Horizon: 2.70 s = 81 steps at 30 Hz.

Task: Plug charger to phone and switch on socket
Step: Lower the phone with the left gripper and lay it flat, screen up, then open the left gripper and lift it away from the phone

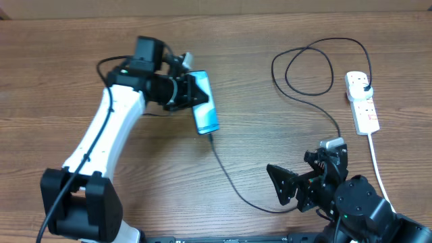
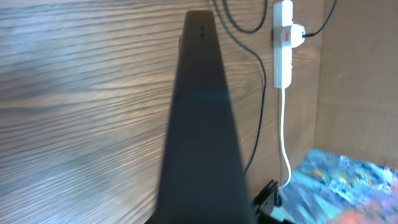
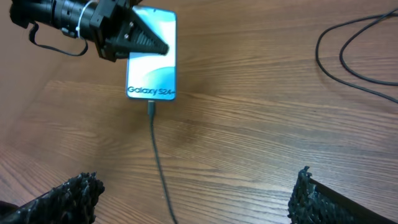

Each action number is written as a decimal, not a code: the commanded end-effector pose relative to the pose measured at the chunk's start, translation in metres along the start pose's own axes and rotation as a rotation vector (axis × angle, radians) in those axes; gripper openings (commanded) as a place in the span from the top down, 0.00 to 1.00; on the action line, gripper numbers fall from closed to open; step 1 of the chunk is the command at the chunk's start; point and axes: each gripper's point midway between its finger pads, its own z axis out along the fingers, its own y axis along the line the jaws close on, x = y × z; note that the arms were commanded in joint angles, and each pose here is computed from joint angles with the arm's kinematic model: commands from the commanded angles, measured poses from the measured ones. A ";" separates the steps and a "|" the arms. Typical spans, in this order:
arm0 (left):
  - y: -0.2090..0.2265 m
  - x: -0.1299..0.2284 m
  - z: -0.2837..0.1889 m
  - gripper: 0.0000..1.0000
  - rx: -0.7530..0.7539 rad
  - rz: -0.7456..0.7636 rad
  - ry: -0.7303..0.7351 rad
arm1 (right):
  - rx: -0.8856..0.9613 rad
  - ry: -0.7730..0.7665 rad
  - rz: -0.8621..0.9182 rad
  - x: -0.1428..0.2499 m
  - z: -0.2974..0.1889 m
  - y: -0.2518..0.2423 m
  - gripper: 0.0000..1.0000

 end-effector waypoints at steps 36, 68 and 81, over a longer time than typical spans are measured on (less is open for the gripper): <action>0.130 0.050 0.101 0.83 -0.104 -0.003 0.385 | -0.022 0.016 0.005 0.001 -0.006 0.003 0.00; 0.160 0.047 0.097 0.00 -0.280 0.029 0.383 | -0.028 0.008 0.007 -0.001 -0.006 0.005 0.00; 0.160 0.048 0.096 0.00 -0.284 0.030 0.384 | -0.028 0.008 0.007 -0.001 -0.006 0.005 0.00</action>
